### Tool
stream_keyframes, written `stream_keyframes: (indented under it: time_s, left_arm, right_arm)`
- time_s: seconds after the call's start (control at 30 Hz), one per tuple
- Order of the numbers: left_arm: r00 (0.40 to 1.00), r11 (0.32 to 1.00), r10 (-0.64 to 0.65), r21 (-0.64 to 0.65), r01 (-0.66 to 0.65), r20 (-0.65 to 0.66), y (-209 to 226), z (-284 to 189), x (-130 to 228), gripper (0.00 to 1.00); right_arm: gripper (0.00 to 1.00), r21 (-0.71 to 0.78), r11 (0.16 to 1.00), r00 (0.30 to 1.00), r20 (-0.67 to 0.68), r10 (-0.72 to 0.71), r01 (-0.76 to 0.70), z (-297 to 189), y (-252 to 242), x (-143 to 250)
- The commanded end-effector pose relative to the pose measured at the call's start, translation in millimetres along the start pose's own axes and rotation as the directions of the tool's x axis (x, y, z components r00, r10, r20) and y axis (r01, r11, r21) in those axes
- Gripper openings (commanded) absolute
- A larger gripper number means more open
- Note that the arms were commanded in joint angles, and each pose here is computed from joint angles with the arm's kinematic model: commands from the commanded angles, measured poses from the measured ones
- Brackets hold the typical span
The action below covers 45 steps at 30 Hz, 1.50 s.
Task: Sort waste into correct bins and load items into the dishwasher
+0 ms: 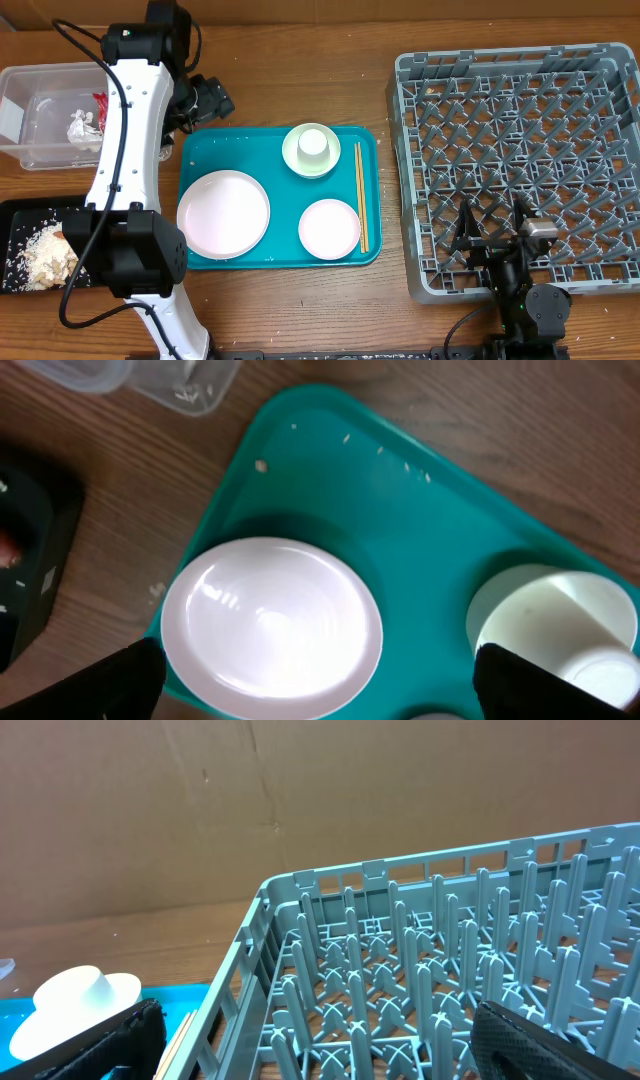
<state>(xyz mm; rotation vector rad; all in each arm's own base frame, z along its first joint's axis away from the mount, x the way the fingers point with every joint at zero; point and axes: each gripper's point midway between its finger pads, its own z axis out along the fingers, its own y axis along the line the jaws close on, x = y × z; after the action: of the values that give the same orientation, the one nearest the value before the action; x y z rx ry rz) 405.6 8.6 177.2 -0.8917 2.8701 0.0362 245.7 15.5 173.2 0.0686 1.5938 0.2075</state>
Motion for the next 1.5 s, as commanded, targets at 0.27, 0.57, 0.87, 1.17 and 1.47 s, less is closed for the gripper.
stream_keyframes:
  time_s: [0.27,0.57,0.87,1.17,1.47]
  left_arm:
    - [0.854,0.854,-0.520,-0.004,0.521,0.025,76,-6,-36,1.00]
    - [0.836,0.836,-0.548,-0.008,0.548,0.027,88,-6,-41,1.00]
    - [0.837,0.837,-0.547,-0.007,0.547,0.027,88,-6,-41,1.00]
    - [0.837,0.837,-0.547,-0.007,0.547,0.027,88,-6,-41,1.00]
    - [0.837,0.837,-0.547,-0.007,0.547,0.027,88,-6,-41,1.00]
  right_arm:
    - [1.00,0.014,1.000,1.000,0.003,-0.001,0.001,0,-3,2]
    - [1.00,0.016,1.000,1.000,0.003,-0.001,0.001,0,-4,2]
    - [1.00,-0.189,0.980,0.972,0.217,0.095,-0.053,-10,32,-56]
    - [1.00,-0.696,0.716,0.910,0.328,0.253,0.052,-81,121,-116]
    - [1.00,-0.713,0.700,0.894,0.287,0.345,-0.042,-82,117,-124]
